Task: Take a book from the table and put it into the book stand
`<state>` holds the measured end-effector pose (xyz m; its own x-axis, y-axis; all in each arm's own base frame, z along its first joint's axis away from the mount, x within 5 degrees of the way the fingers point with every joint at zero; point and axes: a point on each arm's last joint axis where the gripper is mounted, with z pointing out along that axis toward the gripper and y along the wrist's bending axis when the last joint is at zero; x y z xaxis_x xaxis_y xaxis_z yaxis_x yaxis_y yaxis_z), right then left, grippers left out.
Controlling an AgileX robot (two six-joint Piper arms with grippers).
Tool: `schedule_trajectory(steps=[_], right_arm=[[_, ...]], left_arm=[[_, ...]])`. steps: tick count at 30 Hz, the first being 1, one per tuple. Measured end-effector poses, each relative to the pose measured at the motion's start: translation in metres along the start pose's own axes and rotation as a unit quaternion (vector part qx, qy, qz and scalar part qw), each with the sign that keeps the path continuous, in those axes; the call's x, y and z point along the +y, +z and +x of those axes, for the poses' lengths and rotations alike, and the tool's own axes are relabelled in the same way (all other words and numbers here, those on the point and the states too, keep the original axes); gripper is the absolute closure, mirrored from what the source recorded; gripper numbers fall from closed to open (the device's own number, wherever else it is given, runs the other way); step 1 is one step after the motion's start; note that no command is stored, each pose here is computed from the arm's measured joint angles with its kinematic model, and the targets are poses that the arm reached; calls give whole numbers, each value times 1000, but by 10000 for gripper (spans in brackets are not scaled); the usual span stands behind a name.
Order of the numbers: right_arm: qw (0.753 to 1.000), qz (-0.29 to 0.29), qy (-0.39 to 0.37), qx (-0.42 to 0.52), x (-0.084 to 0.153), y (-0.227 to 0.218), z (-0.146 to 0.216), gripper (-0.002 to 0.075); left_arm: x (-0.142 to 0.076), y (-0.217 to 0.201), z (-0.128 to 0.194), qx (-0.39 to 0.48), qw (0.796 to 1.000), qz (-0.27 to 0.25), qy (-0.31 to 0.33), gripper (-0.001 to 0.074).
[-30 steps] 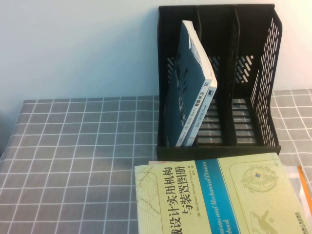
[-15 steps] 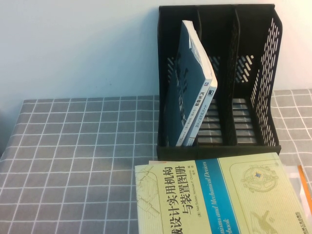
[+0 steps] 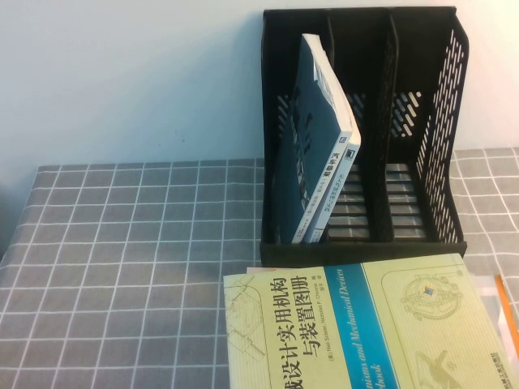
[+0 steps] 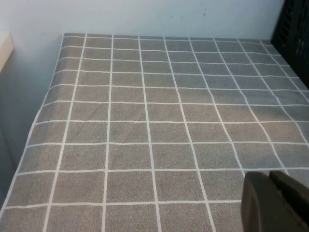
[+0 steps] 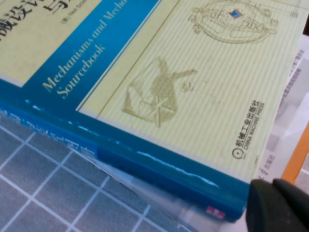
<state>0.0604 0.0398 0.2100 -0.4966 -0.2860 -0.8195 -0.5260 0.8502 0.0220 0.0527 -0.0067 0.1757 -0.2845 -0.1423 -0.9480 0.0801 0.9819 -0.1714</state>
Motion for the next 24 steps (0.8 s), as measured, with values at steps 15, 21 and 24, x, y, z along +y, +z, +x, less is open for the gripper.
schedule_trajectory(steps=[15, 21, 24], right_arm=[[999, 21, -12, -39, -1, -2, 4, 729], [969, 161, -14, -185, -17, -13, 12, 729], [957, 200, 20, -211, -23, -8, 26, 729]], left_arm=[[0, 0, 0, 1, 1000, 0, 1, 737], [0, 0, 0, 2, 1000, 0, 1, 737], [0, 0, 0, 2, 1000, 0, 1, 737]])
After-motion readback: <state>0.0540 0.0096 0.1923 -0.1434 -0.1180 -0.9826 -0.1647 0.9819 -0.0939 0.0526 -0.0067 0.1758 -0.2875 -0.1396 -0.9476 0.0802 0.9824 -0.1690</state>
